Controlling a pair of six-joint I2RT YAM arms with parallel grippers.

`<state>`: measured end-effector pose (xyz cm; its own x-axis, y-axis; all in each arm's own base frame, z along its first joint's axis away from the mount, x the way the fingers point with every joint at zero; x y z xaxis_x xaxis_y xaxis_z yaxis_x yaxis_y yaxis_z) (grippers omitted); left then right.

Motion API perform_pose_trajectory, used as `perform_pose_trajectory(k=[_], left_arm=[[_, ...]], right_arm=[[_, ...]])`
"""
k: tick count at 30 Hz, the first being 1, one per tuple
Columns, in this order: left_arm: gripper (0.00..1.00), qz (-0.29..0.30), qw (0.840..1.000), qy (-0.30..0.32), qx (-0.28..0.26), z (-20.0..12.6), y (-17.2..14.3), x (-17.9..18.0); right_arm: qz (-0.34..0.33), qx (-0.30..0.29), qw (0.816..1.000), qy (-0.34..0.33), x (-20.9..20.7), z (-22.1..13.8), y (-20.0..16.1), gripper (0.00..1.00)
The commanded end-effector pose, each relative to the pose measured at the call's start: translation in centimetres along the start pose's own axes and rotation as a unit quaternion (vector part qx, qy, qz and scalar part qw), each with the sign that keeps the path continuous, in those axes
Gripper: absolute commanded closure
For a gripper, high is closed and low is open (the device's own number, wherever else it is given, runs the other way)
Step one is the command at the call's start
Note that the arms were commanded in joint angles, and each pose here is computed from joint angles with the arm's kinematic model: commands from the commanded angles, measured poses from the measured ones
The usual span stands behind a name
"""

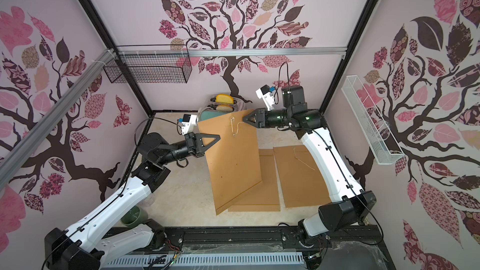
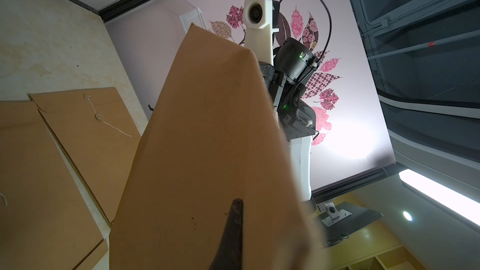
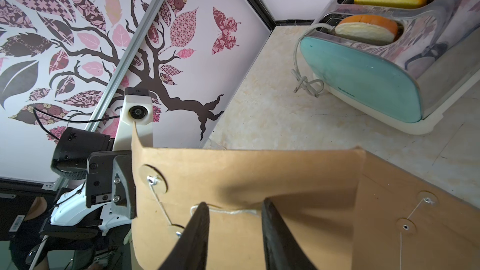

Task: Close the mouth of the file bag
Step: Close the file bag.

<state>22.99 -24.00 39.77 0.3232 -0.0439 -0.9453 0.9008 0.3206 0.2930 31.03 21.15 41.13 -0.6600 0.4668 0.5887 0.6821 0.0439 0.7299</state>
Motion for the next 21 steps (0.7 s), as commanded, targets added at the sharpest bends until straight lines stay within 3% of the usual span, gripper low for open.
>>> perform_pose_trajectory(k=[1,21], left_arm=[[1.00,0.032,0.999,-0.026,-0.002,-0.09,0.05,-2.04],[1.00,0.030,0.999,-0.025,-0.001,-0.02,0.07,-2.04]], right_arm=[[-0.010,-0.009,1.000,0.014,0.93,-0.19,0.74,0.66],[-0.001,-0.004,1.000,0.016,0.54,0.09,0.14,0.85]])
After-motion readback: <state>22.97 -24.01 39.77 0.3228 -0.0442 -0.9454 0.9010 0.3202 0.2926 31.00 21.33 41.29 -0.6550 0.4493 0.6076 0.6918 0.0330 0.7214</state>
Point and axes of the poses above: each gripper's point midway between its finger pads, its own z axis out along the fingers, its own x axis along the line the jaws close on, y = z × x, the point moved 3 cm from there along -z, back along the fingers, and after that the axes turned 6 degrees about -z, right-handed, at the moved point
